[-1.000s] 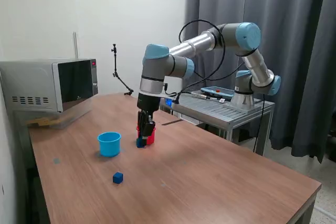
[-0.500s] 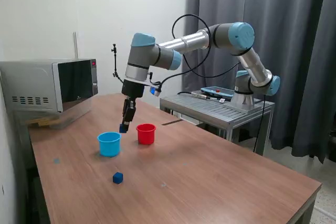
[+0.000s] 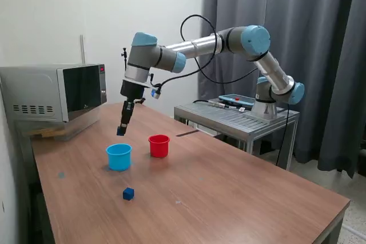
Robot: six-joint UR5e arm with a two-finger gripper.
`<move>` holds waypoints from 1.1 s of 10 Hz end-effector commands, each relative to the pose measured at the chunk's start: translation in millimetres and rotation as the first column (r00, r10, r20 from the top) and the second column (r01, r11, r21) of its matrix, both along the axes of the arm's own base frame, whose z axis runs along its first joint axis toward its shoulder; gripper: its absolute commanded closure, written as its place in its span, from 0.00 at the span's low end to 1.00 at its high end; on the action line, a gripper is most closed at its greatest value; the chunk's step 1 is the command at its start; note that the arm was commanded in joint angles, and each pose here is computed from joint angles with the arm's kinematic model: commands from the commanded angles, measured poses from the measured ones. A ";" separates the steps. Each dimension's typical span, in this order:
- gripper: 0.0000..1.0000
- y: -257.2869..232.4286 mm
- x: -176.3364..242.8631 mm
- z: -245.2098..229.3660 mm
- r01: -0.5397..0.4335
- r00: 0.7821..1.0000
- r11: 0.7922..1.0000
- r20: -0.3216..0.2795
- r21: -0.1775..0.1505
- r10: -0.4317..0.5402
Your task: Place red objects in the red bin, and blue objects in the blue bin.
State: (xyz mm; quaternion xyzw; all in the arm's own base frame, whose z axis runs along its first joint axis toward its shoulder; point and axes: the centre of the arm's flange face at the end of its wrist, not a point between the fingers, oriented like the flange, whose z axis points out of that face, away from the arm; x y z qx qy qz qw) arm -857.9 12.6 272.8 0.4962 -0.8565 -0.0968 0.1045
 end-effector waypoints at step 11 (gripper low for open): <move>1.00 70.6 2.6 -70.5 0.126 0.989 0.992 0.084 -0.003 -0.125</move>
